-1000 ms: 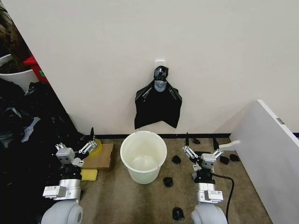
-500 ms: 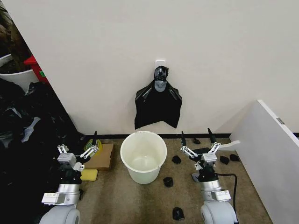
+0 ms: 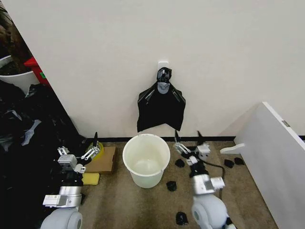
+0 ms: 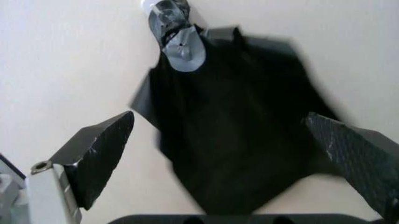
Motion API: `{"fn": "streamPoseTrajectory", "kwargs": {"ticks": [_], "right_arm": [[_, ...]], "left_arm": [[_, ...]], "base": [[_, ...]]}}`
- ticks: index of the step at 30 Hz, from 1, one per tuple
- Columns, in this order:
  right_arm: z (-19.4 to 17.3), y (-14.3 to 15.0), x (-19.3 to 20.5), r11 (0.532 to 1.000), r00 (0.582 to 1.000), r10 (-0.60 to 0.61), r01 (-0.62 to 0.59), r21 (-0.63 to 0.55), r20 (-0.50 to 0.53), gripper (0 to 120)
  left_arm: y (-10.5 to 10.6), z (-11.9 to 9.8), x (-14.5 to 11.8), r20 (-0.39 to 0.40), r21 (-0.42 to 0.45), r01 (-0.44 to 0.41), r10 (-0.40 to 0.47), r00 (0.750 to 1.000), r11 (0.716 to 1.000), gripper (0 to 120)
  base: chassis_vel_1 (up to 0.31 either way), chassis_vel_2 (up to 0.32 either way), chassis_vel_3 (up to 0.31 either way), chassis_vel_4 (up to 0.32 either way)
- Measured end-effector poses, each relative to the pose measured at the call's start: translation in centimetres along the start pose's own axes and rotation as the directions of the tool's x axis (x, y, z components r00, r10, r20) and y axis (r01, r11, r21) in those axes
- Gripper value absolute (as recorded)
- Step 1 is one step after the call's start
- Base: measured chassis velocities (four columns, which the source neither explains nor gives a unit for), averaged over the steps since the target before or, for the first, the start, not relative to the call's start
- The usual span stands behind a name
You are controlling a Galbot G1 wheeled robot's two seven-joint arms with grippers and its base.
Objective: Place the garbage bag over the trash bin.
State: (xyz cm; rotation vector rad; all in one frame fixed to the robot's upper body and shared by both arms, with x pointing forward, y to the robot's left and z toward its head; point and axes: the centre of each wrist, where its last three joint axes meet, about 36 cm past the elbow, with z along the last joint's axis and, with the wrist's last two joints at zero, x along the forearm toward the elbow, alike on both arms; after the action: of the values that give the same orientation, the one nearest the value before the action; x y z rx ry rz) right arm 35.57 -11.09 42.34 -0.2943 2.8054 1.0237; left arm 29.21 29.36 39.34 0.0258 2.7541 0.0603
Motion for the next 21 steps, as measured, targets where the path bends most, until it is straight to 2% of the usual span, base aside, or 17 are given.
{"fn": "streamPoseTrajectory", "kwargs": {"ticks": [2,4,5,9,16,19,21], "right_arm": [[0.0,1.1,-2.4,0.991,1.0,0.0,-0.001,-0.137,-0.009,100],[0.1,1.6,-5.2,0.961,1.0,0.005,-0.009,-0.275,-0.015,100],[0.1,1.6,-5.2,0.961,1.0,0.005,-0.009,-0.275,-0.015,100],[0.3,1.7,-9.7,0.911,0.999,0.034,-0.039,-0.411,-0.021,100],[0.6,1.0,-14.9,0.91,0.998,0.058,-0.056,-0.411,-0.008,99],[0.5,0.4,-17.1,0.923,0.999,0.051,-0.039,-0.382,0.019,86],[0.5,0.3,-17.4,0.925,0.999,0.047,-0.034,-0.378,0.027,82]], "left_arm": [[0.1,0.0,-0.1,-0.002,-0.006,0.002,-0.002,1.0,1.0,100],[0.4,0.0,-0.3,-0.004,-0.015,0.008,-0.008,1.0,1.0,100],[0.4,0.0,-0.3,-0.004,-0.015,0.008,-0.008,1.0,1.0,100],[0.9,0.1,-0.4,-0.01,-0.035,0.02,-0.02,1.0,0.999,100],[1.1,0.2,-0.3,-0.012,-0.048,0.033,-0.033,0.999,0.998,100],[1.2,0.4,-0.2,-0.014,-0.054,0.037,-0.038,0.999,0.998,100],[1.3,0.4,-0.2,-0.015,-0.055,0.038,-0.039,0.999,0.998,100]], "base": [[0.0,0.0,0.0,0.0],[0.0,0.0,0.0,0.0],[0.0,0.0,0.0,0.0],[0.0,0.0,0.0,0.0],[0.0,0.0,0.0,0.0],[0.0,0.0,0.0,0.0],[0.0,0.0,0.0,0.0]]}}
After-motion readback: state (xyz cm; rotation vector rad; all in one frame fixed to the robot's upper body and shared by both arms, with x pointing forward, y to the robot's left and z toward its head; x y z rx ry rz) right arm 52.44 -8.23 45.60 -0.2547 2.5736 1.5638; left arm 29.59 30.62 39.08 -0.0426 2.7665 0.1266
